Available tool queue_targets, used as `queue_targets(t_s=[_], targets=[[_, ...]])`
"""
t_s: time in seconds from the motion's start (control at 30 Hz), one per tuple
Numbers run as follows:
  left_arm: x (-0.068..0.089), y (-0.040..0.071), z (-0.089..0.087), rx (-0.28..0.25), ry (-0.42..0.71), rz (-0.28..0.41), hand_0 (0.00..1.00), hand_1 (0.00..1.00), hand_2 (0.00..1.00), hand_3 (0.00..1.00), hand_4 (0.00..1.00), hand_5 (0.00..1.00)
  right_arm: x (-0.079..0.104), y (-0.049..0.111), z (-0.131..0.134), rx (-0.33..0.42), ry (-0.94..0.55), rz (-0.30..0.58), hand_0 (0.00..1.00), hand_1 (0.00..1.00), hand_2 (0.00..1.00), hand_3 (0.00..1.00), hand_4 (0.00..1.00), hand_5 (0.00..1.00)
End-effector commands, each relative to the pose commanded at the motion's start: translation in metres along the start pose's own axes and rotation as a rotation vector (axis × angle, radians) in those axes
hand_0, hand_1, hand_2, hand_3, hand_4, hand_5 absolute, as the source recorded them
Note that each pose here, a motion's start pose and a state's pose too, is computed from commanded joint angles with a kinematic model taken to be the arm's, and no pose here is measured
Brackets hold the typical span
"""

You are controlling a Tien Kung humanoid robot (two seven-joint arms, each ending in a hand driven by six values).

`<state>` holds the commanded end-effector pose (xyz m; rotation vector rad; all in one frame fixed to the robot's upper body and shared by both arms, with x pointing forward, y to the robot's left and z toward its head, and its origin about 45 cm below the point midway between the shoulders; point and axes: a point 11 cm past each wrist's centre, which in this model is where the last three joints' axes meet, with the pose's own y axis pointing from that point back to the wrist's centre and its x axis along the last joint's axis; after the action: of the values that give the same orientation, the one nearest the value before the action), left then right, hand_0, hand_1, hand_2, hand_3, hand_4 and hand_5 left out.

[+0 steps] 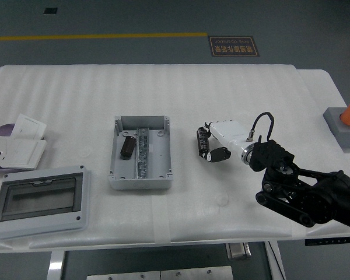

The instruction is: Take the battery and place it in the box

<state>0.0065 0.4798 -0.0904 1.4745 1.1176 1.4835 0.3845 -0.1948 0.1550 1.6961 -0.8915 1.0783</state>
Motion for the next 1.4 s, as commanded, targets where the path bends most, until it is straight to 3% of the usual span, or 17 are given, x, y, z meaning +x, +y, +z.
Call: queue_targets(t_s=[0.2, 0.43, 0.47, 0.63, 0.67, 1.0, 1.13, 1.23, 1.4], targets=[[-0.001, 0.0, -0.001, 0.003, 0.0, -0.001, 0.574, 0.621, 0.505, 0.529, 0.662, 0.172, 0.018, 0.009, -0.036, 0.104, -0.089, 0.066, 0.693, 0.612, 0.541, 0.667, 0.576, 0.248], [-0.001, 0.0, -0.001, 0.002, 0.0, -0.001, 0.575, 0.622, 0.505, 0.529, 0.665, 0.175, 0.02, 0.015, -0.083, 0.213, -0.147, 0.089, 0.691, 0.606, 0.54, 0.668, 0.573, 0.252], [-0.001, 0.0, -0.001, 0.003, -0.002, -0.002, 0.574, 0.623, 0.505, 0.529, 0.668, 0.178, 0.019, 0.015, -0.088, 0.223, -0.148, 0.091, 0.848, 0.816, 0.83, 0.906, 0.663, 0.293], [-0.003, -0.001, -0.003, 0.008, -0.012, -0.007, 0.574, 0.623, 0.505, 0.529, 0.668, 0.178, 0.015, 0.011, -0.101, 0.238, -0.138, 0.083, 0.848, 0.816, 0.83, 0.906, 0.663, 0.293], [-0.003, -0.001, -0.003, 0.008, -0.015, -0.007, 0.574, 0.623, 0.503, 0.529, 0.675, 0.179, 0.013, 0.011, -0.101, 0.238, -0.135, 0.078, 0.998, 0.998, 0.998, 0.998, 0.788, 0.376], [0.003, 0.0, -0.004, 0.011, -0.015, 0.006, 0.574, 0.623, 0.502, 0.528, 0.682, 0.177, 0.001, 0.007, -0.097, 0.213, -0.133, 0.044, 0.998, 0.998, 0.998, 0.998, 0.814, 0.386], [-0.001, 0.0, -0.003, 0.008, -0.018, 0.0, 0.574, 0.622, 0.504, 0.528, 0.682, 0.178, 0.006, 0.006, -0.088, 0.185, -0.166, 0.077, 0.998, 0.998, 0.998, 0.998, 0.815, 0.39], [-0.001, 0.0, -0.003, 0.009, -0.019, -0.001, 0.574, 0.622, 0.504, 0.528, 0.682, 0.178, 0.014, 0.007, -0.069, 0.14, -0.194, 0.117, 0.998, 0.998, 0.998, 0.998, 0.815, 0.39], [-0.001, -0.001, -0.005, 0.013, -0.016, 0.0, 0.574, 0.62, 0.505, 0.528, 0.682, 0.178, 0.03, 0.01, -0.015, 0.009, -0.211, 0.186, 0.998, 0.998, 0.998, 0.998, 0.814, 0.393]])
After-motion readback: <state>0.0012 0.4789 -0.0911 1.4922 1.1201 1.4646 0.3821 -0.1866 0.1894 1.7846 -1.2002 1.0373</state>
